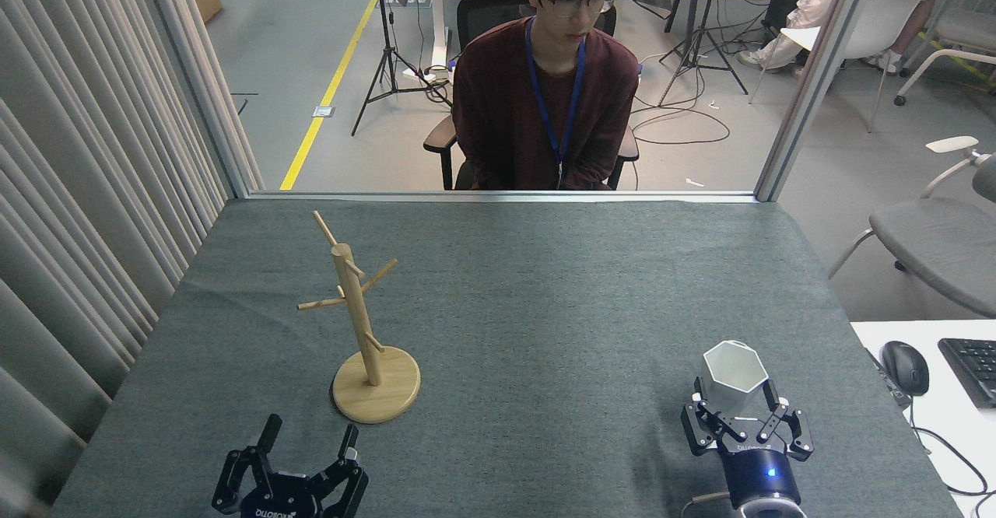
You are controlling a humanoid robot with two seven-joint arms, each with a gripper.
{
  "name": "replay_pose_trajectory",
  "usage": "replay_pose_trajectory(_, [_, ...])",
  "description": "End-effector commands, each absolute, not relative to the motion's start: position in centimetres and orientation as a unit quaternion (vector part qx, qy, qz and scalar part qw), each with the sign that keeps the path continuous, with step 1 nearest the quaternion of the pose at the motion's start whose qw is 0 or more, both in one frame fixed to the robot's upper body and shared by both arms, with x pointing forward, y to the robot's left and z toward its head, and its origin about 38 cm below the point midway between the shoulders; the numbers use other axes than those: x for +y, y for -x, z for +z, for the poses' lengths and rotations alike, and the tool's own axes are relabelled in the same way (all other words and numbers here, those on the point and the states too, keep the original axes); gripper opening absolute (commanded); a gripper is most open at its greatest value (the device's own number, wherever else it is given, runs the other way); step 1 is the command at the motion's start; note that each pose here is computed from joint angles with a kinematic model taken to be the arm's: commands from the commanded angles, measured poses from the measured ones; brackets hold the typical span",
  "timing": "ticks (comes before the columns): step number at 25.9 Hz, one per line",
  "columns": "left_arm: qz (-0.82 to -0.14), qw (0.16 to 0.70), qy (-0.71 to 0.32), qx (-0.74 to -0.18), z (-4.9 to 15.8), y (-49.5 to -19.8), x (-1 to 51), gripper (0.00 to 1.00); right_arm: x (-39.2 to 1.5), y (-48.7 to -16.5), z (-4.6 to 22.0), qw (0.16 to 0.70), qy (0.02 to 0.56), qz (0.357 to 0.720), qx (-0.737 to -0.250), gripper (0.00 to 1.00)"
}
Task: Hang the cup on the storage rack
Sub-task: 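Move the right gripper to the white hexagonal cup and close on it, then lift the white cup with the right gripper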
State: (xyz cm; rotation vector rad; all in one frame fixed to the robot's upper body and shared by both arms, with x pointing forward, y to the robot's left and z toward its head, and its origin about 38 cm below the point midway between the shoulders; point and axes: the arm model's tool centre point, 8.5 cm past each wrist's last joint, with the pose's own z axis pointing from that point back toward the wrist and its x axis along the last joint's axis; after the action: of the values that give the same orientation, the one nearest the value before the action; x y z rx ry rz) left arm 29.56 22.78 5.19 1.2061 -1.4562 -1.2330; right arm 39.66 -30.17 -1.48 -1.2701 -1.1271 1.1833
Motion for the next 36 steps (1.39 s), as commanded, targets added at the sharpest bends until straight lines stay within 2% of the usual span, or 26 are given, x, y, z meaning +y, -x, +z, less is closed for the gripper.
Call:
replay_pose_trajectory(1, [-0.494, 0.427, -0.483, -0.583, 5.2, -29.6, 22.8, 1.0, -30.3, -40.1, -1.7, 0.513, 0.526, 0.493, -0.465, 0.99])
replay_pose_trajectory(11, [-0.495, 0.427, -0.483, -0.582, 5.1, -29.4, 22.9, 1.0, -31.9, -40.5, -1.6, 0.513, 0.532, 0.496, -0.455, 0.99])
replay_pose_trajectory(20, [-0.499, 0.423, -0.486, -0.58, 5.3, -29.3, 23.3, 1.0, -31.5, -42.4, -1.3, 0.517, 0.524, 0.496, -0.461, 0.99])
replay_pose_trajectory(24, [-0.498, 0.42, -0.49, -0.58, 5.6, -29.3, 23.5, 1.0, -31.1, -42.2, -2.0, 0.518, 0.518, 0.502, -0.46, 0.99])
replay_pose_trajectory(26, [-0.498, 0.42, -0.49, -0.58, 5.6, -29.3, 23.5, 1.0, -30.6, -42.2, -2.1, 0.515, 0.515, 0.508, -0.461, 0.97])
replay_pose_trajectory(28, [-0.497, 0.418, -0.491, -0.581, 5.7, -29.3, 23.5, 1.0, -30.6, -42.1, -2.1, 0.515, 0.514, 0.506, -0.463, 0.84])
replay_pose_trajectory(30, [-0.496, 0.417, -0.492, -0.582, 5.8, -29.5, 23.6, 1.0, -30.5, -41.8, -2.1, 0.511, 0.516, 0.503, -0.468, 0.76])
replay_pose_trajectory(34, [-0.494, 0.415, -0.49, -0.586, 5.8, -30.2, 23.1, 1.0, -30.6, -41.2, -0.5, 0.489, 0.533, 0.487, -0.49, 0.72])
replay_pose_trajectory(36, [-0.491, 0.41, -0.49, -0.593, 5.4, -30.8, 22.7, 1.0, -30.4, -40.8, 1.2, 0.47, 0.547, 0.475, -0.505, 0.71])
